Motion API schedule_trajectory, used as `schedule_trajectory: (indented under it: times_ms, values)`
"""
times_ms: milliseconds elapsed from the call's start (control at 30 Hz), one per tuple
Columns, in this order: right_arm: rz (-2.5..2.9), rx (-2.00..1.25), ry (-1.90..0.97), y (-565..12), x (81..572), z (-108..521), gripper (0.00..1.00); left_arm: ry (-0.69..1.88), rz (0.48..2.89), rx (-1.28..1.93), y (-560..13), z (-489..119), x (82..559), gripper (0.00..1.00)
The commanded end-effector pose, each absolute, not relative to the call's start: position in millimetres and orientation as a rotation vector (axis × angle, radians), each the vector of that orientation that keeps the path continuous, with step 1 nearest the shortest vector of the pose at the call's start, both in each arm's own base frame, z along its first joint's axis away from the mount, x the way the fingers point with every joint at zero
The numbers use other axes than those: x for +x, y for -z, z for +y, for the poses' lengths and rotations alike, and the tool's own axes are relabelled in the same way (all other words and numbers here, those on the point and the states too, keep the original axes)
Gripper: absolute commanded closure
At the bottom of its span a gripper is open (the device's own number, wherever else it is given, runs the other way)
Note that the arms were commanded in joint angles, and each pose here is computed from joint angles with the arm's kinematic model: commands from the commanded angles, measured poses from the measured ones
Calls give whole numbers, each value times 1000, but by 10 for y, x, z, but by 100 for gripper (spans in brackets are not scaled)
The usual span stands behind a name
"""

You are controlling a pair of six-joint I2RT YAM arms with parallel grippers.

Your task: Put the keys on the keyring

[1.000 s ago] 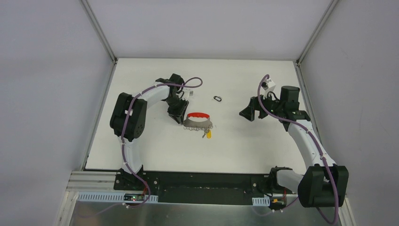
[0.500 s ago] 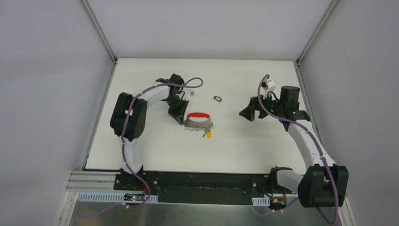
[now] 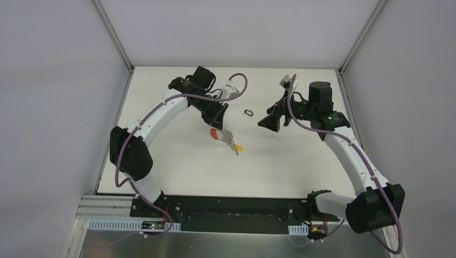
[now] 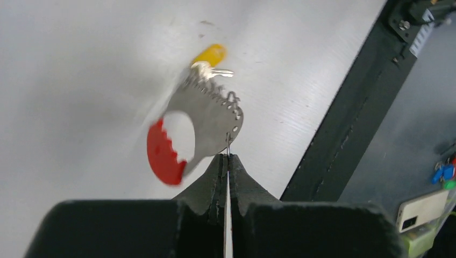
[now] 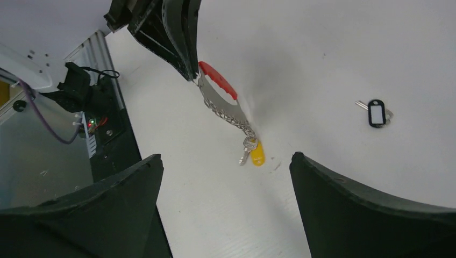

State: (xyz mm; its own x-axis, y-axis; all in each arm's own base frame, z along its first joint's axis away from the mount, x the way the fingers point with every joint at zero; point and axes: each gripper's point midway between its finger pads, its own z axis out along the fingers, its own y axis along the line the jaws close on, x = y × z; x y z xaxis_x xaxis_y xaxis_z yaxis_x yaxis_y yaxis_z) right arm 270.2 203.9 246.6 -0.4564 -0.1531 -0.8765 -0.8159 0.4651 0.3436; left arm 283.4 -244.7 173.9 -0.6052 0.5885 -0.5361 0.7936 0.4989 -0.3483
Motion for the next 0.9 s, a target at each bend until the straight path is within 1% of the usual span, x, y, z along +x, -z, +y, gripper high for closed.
schedule_trajectory:
  times_ms: [0,200,300,400,500,700,867]
  values:
    - [1741,-950,-1210,-2903,2517,2354,13,959,2207,1405,-2299,-2704,2323,100]
    - [1670,-1057,-1369,-3033,2259,2536,35,1089,2040,1417,-2844,-2974,2109,100]
    - [1639,-1090,-1450,-3073,2117,2548,42,1170,1979,1383,-3031,-3071,2047,100]
    - [1610,-1109,-1528,-3131,1996,2562,46,1224,1957,1326,-3112,-3146,2042,100]
    - [1608,-1107,-1544,-3146,1977,2571,51,1279,1941,1254,-3164,-3235,2069,100]
    - [1624,-1081,-1555,-3108,2030,2606,54,1357,1915,1137,-3261,-3380,2153,100]
    - [1643,-1052,-1552,-3077,2106,2638,61,1392,1920,1098,-3234,-3442,2192,100]
